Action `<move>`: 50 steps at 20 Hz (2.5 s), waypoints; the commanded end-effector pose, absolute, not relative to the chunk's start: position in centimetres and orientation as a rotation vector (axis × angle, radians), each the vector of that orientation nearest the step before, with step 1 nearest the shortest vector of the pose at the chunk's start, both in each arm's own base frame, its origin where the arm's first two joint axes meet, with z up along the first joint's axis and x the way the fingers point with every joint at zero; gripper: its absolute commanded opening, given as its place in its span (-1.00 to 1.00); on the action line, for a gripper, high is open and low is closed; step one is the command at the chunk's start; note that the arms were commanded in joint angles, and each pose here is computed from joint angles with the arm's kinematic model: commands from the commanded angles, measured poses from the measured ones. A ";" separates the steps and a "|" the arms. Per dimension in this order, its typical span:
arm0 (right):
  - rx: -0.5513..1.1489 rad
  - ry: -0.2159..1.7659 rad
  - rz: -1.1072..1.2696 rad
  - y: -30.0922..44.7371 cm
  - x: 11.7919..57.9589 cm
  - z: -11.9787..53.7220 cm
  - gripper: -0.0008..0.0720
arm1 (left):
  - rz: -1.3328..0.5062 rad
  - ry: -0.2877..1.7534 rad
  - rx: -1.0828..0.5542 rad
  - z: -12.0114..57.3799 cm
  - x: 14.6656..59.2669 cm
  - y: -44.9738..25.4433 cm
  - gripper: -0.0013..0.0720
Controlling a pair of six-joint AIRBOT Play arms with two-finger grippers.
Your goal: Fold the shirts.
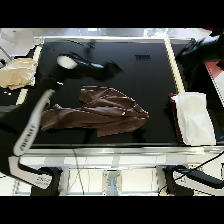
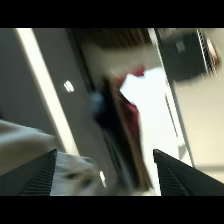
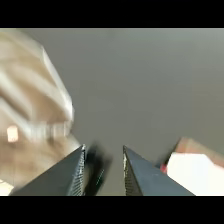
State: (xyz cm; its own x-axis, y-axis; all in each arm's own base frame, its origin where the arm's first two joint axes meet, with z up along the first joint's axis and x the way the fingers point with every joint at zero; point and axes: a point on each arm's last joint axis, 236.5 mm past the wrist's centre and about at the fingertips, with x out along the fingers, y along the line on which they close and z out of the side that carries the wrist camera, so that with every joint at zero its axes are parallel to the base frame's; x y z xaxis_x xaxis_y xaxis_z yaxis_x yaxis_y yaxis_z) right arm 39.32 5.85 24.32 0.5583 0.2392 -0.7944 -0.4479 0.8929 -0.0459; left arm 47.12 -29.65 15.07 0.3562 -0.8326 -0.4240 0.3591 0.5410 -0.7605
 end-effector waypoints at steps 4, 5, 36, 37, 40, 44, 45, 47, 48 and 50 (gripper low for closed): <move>0.163 1.445 0.425 5.2 32.2 0.4 0.04 | -0.336 0.928 -0.553 12.2 43.3 -4.5 1.00; 0.217 1.453 0.409 5.3 31.6 -2.0 0.11 | -0.240 0.935 -0.592 10.2 40.9 -1.7 1.00; 0.481 1.291 0.757 12.0 37.5 -2.0 -0.91 | 0.627 0.607 -1.157 -5.6 24.9 8.5 0.44; 0.470 1.273 0.757 12.0 38.1 -1.4 -0.91 | 0.640 0.622 -1.187 -6.4 25.1 8.4 0.44; 0.457 1.249 0.758 11.9 38.8 -0.6 -0.91 | 0.646 0.732 -1.167 -9.1 24.7 7.9 0.43; 0.478 1.245 0.758 12.1 38.9 -0.4 -0.91 | 0.583 0.720 -1.178 -9.6 26.3 7.5 0.39; 0.486 1.247 0.754 12.1 39.0 -0.4 -0.91 | 0.575 0.678 -1.185 -9.1 27.0 7.9 0.17; 0.487 1.247 0.754 12.1 39.0 -0.4 -0.91 | 0.545 0.634 -1.177 -8.3 28.1 8.2 -0.77; 0.489 1.248 0.752 12.1 39.0 -0.4 -0.91 | 0.519 0.628 -1.151 -7.8 28.6 8.2 -0.93; 0.487 1.237 0.748 12.1 39.0 0.2 -0.92 | 0.461 0.603 -1.144 -6.2 29.9 8.0 -0.93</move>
State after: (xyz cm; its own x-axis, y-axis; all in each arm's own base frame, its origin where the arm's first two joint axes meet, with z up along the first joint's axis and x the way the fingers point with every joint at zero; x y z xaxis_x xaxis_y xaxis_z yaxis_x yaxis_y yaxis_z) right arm 38.91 12.07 -0.35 0.1320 0.7364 -0.6636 -0.2445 0.6729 0.6981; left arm 28.13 7.89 -7.93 0.7039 0.0443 -0.7089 -0.6838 0.3123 -0.6594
